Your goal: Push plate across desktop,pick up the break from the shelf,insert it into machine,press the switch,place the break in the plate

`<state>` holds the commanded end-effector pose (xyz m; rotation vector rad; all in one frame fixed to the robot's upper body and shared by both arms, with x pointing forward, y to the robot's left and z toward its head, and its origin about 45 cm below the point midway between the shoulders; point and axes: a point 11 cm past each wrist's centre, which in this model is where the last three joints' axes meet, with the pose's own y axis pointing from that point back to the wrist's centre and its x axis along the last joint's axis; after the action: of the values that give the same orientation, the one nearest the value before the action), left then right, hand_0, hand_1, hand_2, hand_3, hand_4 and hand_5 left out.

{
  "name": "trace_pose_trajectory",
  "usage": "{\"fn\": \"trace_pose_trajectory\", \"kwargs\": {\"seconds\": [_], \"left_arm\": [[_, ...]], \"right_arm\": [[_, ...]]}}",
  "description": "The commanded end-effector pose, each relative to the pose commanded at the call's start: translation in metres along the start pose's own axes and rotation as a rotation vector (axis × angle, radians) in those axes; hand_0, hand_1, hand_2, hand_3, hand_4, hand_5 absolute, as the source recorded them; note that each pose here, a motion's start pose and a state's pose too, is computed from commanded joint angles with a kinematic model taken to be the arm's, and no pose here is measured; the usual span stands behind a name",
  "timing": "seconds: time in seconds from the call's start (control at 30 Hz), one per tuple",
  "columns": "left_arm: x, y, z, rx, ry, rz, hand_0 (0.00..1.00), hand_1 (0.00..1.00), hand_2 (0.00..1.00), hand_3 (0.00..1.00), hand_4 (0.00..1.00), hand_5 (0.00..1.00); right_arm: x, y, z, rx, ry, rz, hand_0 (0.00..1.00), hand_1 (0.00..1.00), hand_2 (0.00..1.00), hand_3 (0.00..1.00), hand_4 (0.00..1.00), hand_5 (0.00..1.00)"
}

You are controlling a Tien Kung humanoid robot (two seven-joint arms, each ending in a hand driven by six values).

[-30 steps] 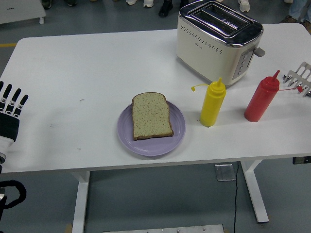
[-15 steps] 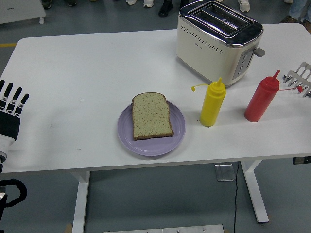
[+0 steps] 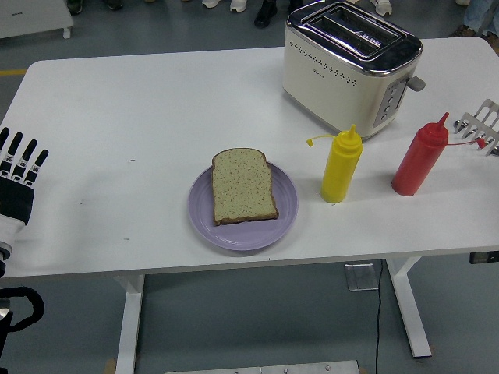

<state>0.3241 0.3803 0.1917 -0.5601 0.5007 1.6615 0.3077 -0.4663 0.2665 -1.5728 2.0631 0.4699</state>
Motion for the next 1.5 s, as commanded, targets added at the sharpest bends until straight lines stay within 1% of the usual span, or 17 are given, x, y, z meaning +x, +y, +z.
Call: {"fn": "trace_pose_trajectory", "kwargs": {"seconds": [0.7, 1.5], "left_arm": [[-0.0038, -0.0021, -0.0002, 0.002, -0.005, -0.012, 0.809, 0.859, 0.916, 0.855, 0.638, 0.998], [-0.0025, -0.0005, -0.0030, 0.012, -0.008, -0.010, 0.811, 0.860, 0.916, 0.854, 0.637, 0.998]], "right_arm": [[0.0042, 0.0012, -0.0013, 0.005, -0.005, 0.014, 0.826, 0.782, 0.786, 0.770, 0.482, 0.556], [0.0073, 0.0024, -0.0007, 0.003, -0.010, 0.021, 0.822, 0.780, 0.783, 0.767, 0.485, 0.552]]}}
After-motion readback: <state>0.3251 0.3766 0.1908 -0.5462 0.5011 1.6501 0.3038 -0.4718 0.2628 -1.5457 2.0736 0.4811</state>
